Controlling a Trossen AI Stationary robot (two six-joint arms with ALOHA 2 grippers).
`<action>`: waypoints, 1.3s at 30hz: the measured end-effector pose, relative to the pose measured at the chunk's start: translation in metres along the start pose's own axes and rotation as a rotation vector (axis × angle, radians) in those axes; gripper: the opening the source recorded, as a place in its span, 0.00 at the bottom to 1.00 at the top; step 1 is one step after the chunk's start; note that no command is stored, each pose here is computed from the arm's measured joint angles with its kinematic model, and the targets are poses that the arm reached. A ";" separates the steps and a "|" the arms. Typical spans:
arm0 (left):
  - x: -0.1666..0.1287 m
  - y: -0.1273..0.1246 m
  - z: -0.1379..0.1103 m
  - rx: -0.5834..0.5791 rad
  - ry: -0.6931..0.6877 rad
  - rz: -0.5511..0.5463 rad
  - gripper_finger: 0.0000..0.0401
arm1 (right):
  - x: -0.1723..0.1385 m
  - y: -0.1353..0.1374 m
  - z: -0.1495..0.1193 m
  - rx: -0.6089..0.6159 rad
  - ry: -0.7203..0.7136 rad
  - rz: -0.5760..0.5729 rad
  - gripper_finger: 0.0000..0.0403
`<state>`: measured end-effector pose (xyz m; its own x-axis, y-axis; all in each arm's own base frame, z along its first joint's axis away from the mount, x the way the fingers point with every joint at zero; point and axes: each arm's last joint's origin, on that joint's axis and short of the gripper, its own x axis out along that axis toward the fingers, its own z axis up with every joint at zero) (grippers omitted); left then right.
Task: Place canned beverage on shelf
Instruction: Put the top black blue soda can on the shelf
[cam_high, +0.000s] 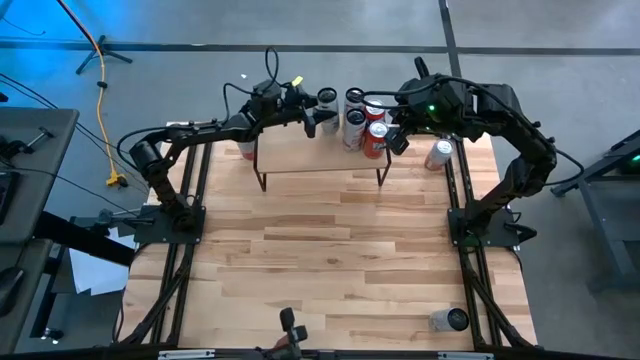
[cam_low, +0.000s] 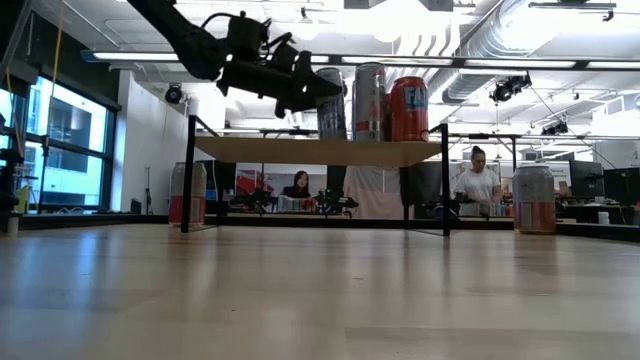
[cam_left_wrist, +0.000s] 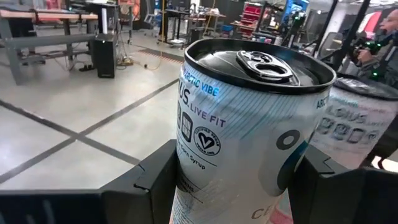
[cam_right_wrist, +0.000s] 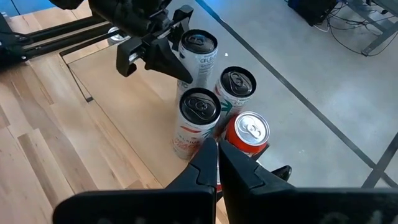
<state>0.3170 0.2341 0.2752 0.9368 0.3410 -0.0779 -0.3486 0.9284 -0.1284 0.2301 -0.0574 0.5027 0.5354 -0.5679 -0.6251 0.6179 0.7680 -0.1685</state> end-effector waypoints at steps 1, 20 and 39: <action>0.001 -0.001 0.001 0.002 0.004 -0.005 0.45 | 0.000 0.000 0.000 0.001 0.000 0.000 0.00; 0.003 -0.002 0.001 0.050 0.080 0.002 0.55 | 0.000 0.000 0.000 0.000 0.002 0.000 0.00; 0.003 -0.002 0.001 0.022 0.081 0.014 0.56 | 0.000 0.000 0.000 0.020 0.001 0.000 0.00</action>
<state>0.3203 0.2333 0.2762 0.9263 0.3412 -0.1597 -0.3597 0.9271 -0.1055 0.2300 -0.0574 0.5026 0.5347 -0.5678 -0.6259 0.6292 0.7619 -0.1537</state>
